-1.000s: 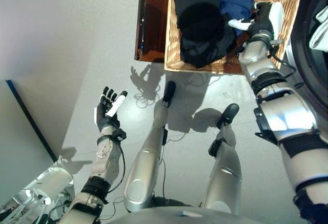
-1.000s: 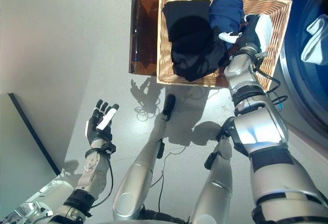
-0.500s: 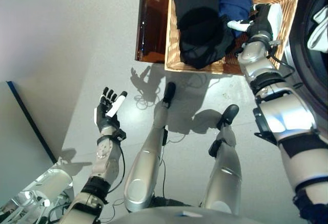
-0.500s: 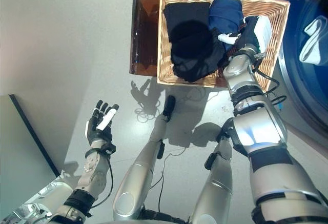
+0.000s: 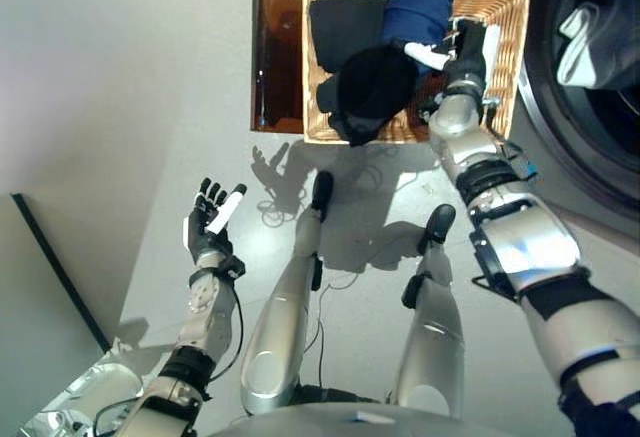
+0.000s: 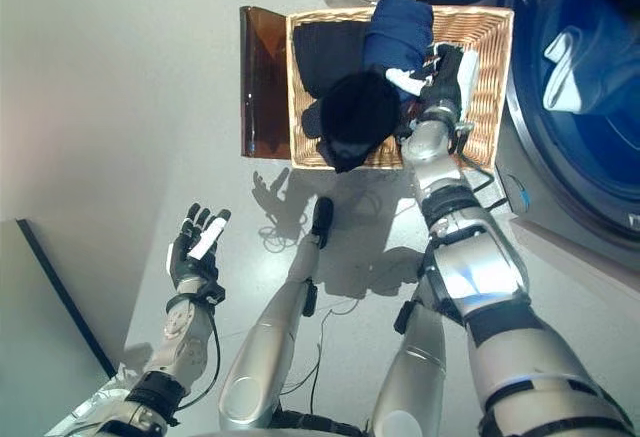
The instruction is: Pick up the clothes and place them into the washing machine
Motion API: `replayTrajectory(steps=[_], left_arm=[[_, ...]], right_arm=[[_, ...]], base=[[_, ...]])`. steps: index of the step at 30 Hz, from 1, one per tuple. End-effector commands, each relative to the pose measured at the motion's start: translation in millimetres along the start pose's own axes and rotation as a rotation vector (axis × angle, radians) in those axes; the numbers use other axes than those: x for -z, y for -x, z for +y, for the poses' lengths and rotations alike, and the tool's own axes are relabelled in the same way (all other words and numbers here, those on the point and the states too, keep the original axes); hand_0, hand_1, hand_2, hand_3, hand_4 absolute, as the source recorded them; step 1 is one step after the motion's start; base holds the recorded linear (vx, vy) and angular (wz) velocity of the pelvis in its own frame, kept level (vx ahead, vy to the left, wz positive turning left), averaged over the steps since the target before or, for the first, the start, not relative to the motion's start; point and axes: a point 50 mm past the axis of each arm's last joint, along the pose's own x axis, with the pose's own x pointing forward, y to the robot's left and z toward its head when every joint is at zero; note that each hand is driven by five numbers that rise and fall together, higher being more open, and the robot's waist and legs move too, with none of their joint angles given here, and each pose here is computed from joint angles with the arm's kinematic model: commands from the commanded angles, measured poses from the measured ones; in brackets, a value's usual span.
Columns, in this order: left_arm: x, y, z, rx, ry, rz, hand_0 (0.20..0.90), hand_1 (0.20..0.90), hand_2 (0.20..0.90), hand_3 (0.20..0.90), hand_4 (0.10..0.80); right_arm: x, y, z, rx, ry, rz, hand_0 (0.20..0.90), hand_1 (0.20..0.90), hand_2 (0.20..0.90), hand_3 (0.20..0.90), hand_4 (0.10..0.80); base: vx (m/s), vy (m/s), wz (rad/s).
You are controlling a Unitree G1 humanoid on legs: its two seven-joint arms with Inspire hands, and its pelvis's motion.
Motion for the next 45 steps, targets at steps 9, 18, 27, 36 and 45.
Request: replayTrajectory(steps=[9,18,27,36,45], left_arm=[[-2.1,3.8,29.3,-0.09,-0.012,-0.021,0.9,0.9,0.9,0.9,0.8],[5.1,5.6,31.5,-0.11,0.003,0.01,0.9,0.9,0.9,0.9,0.8],[12.6,8.8,32.9,-0.117,0.014,0.043,0.9,0.9,0.9,0.9,0.8],[22.2,13.9,33.8,-0.119,0.025,0.079,0.9,0.9,0.9,0.9,0.8],[22.5,16.0,30.1,-0.089,0.036,0.076,0.9,0.9,0.9,0.9,0.8]], right_arm=[[-50.7,12.3,11.8,-0.046,-0.413,-0.199,0.2,0.2,0.2,0.2,0.3],[-39.9,18.6,3.3,-0.026,-0.654,-0.156,0.2,0.2,0.2,0.2,0.3],[-39.3,20.7,-10.7,0.012,-0.875,-0.156,0.2,0.2,0.2,0.2,0.3],[-33.5,13.0,-44.7,0.168,-1.013,-0.176,0.2,0.2,0.2,0.2,0.3],[-30.0,-5.5,-85.2,0.331,-1.026,-0.171,0.2,0.2,0.2,0.2,0.3]], base=[[0.014,-0.006,-0.11],[0.02,-0.015,-0.08],[0.013,-0.005,-0.05],[0.005,-0.001,-0.07],[0.009,-0.005,-0.06]])
